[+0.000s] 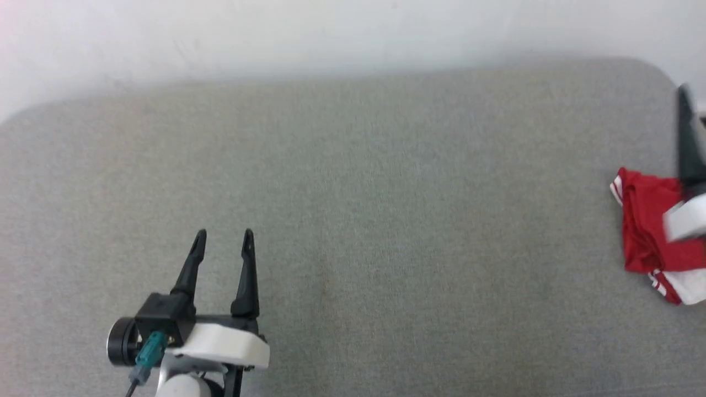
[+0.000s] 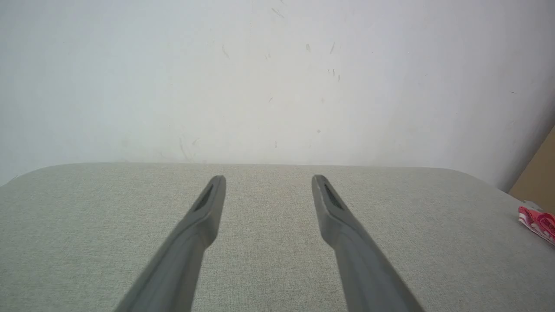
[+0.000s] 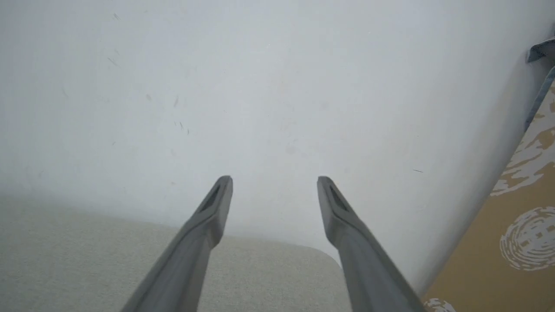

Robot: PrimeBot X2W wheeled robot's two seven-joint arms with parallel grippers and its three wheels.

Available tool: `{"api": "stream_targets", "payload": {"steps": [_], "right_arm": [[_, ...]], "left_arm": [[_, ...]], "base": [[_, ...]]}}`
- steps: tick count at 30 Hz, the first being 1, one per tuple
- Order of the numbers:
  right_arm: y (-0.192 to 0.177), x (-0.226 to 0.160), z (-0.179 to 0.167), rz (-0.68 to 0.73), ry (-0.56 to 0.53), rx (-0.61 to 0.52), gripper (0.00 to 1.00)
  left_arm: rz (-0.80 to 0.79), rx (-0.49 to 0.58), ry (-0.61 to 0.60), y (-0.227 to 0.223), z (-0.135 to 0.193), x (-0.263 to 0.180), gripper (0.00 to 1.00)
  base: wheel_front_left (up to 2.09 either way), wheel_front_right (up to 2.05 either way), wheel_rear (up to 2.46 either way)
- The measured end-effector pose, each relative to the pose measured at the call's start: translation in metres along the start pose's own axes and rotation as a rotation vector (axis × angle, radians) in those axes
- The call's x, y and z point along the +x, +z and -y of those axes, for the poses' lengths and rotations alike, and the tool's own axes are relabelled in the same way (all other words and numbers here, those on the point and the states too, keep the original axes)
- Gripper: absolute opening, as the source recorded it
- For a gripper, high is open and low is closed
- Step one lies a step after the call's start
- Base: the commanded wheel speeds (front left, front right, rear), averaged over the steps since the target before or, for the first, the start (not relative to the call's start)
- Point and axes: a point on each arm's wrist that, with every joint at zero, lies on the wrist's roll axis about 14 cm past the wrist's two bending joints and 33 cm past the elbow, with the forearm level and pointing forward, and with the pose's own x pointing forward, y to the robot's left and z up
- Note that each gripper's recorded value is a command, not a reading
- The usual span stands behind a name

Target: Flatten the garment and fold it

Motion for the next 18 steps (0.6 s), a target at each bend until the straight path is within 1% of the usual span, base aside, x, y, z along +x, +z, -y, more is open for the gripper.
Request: {"api": "stream_targets", "payload": {"steps": [4, 9, 15, 18], "right_arm": [[0.006, -0.025, -0.029, 0.039, -0.004, 0.123, 1.00], [-0.002, -0.052, -0.064, 0.024, 0.010, 0.229, 1.00], [-0.025, -0.076, -0.097, -0.051, 0.063, 0.268, 1.00], [-0.036, -0.087, -0.105, -0.089, 0.074, 0.275, 1.00]], "left_arm": [[0.026, 0.012, 0.024, 0.012, -0.005, -0.012, 1.00], [0.035, 0.017, 0.053, 0.017, -0.013, -0.025, 1.00], [0.030, 0.020, 0.062, 0.016, -0.015, -0.032, 1.00], [0.018, 0.033, 0.061, 0.013, -0.014, -0.036, 1.00]], "base": [[0.00, 0.00, 0.00], [0.00, 0.00, 0.00], [0.00, 0.00, 0.00], [0.00, 0.00, 0.00]]}}
